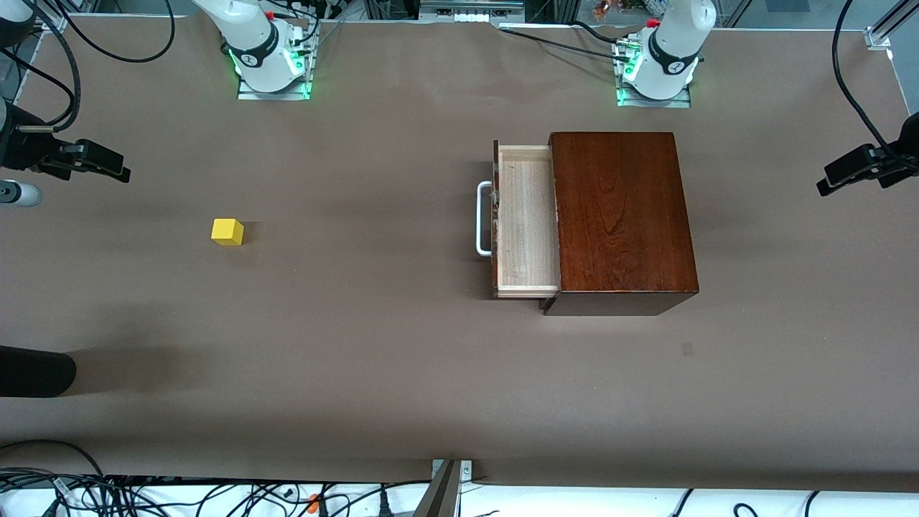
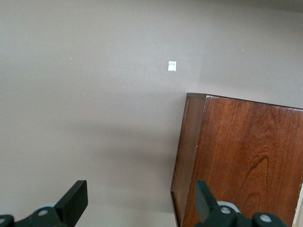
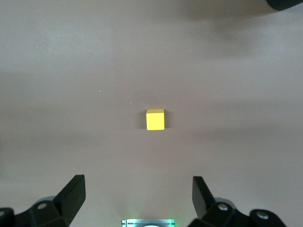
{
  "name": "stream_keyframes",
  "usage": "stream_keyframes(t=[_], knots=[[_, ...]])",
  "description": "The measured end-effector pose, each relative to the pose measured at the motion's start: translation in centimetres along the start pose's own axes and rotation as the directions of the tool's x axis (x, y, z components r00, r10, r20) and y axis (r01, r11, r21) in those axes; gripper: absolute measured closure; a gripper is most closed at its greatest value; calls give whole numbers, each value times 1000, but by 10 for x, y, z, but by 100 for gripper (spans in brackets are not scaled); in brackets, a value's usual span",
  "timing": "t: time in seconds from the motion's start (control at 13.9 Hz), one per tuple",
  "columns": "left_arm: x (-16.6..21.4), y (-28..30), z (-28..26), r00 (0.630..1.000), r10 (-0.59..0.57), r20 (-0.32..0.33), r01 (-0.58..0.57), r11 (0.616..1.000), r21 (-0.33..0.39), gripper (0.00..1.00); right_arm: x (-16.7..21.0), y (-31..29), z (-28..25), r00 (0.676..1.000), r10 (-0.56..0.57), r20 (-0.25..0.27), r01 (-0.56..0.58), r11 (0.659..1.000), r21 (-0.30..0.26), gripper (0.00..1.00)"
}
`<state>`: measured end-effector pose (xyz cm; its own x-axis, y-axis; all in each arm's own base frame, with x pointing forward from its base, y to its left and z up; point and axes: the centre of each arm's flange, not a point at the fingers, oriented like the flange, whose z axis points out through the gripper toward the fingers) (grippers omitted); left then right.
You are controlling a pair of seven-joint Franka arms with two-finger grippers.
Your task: Open drawer, take yellow block, close drawer
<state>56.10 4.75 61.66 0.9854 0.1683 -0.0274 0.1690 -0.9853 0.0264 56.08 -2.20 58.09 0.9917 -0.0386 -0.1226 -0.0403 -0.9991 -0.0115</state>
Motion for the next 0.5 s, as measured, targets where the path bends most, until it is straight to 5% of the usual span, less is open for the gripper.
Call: stream_keyframes(t=[0.5], knots=[[0,0,0,1000,2,0,-2,1000,0,0,1,-1,-1,1000,1,-8,-1,1000,-1,0]])
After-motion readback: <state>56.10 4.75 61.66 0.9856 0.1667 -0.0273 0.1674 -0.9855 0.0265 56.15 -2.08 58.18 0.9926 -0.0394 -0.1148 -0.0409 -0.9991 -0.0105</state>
